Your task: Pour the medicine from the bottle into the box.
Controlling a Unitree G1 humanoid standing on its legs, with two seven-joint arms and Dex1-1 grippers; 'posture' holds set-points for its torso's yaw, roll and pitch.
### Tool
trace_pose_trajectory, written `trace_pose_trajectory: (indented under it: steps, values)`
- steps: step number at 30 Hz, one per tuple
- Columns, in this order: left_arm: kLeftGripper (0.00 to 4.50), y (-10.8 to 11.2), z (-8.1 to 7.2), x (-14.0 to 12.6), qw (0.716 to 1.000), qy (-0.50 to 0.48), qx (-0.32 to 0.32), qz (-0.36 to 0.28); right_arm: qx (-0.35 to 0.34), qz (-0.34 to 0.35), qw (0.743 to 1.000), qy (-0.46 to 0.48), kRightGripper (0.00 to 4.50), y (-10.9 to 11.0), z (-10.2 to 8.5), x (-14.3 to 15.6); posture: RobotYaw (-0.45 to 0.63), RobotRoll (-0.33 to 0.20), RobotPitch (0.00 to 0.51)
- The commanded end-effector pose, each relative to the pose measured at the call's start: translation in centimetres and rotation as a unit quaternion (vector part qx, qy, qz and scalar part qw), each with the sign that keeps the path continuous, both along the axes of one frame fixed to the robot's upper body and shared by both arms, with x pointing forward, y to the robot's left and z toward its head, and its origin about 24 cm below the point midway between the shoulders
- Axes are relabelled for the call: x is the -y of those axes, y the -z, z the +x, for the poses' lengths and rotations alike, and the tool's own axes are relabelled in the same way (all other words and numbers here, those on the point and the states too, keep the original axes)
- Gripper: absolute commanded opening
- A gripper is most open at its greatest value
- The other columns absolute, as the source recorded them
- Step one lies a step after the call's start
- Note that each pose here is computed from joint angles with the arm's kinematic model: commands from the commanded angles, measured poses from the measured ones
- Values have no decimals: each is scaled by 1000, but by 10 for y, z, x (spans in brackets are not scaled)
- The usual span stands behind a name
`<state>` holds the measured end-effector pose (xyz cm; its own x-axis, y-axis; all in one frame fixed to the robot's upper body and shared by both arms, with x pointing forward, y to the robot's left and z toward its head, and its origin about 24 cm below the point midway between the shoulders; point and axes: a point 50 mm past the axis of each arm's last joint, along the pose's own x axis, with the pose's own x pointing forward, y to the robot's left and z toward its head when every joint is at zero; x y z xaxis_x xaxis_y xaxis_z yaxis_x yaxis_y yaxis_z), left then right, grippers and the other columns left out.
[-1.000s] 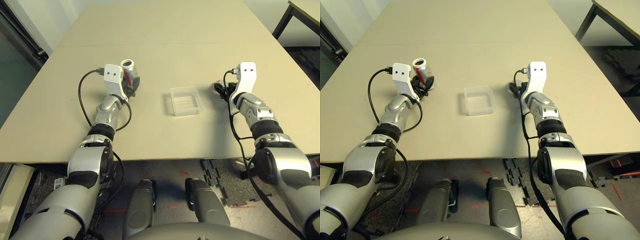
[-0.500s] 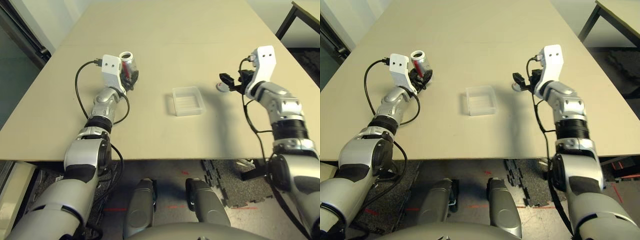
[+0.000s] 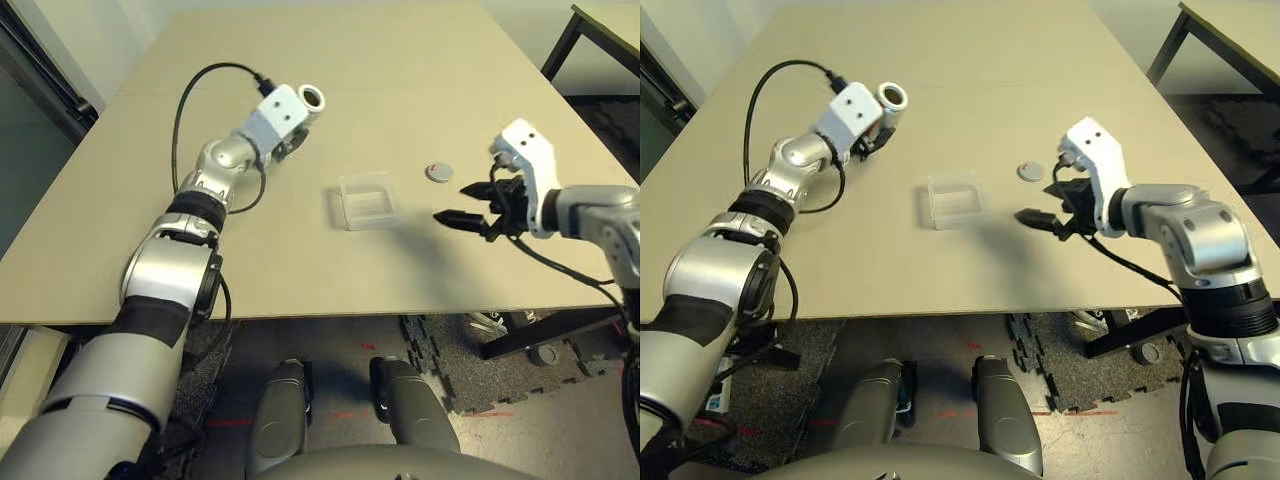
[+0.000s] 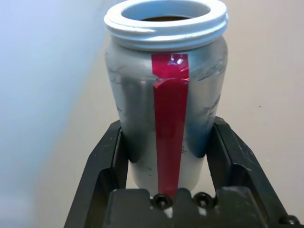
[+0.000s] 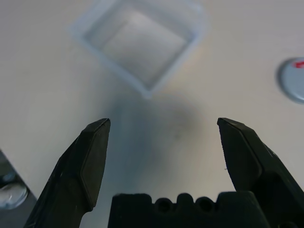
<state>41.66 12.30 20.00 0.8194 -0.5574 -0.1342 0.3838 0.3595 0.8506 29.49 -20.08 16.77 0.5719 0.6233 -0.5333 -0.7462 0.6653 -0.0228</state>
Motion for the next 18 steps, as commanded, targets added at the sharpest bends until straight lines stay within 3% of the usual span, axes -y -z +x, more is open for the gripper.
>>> trace_pose_trajectory:
  steps: [1, 6, 12, 18]
  values:
    - [2510, 5, -2, 13, 990, 32, 45, 133, -1, -8, 1000, -17, 4500, -1, 3, -9, -8, 0, 127]
    - [2510, 6, -5, 31, 930, 95, 150, 321, 2, -8, 999, -33, 4500, -2, 9, -20, -3, 0, 129]
    - [2510, 6, -7, 47, 858, 150, 247, 425, 3, -4, 999, -43, 4500, 0, 13, -28, 2, 0, 127]
    - [2510, 12, -10, 57, 791, 197, 299, 496, 4, 2, 999, -48, 4500, 0, 15, -33, 5, 0, 124]
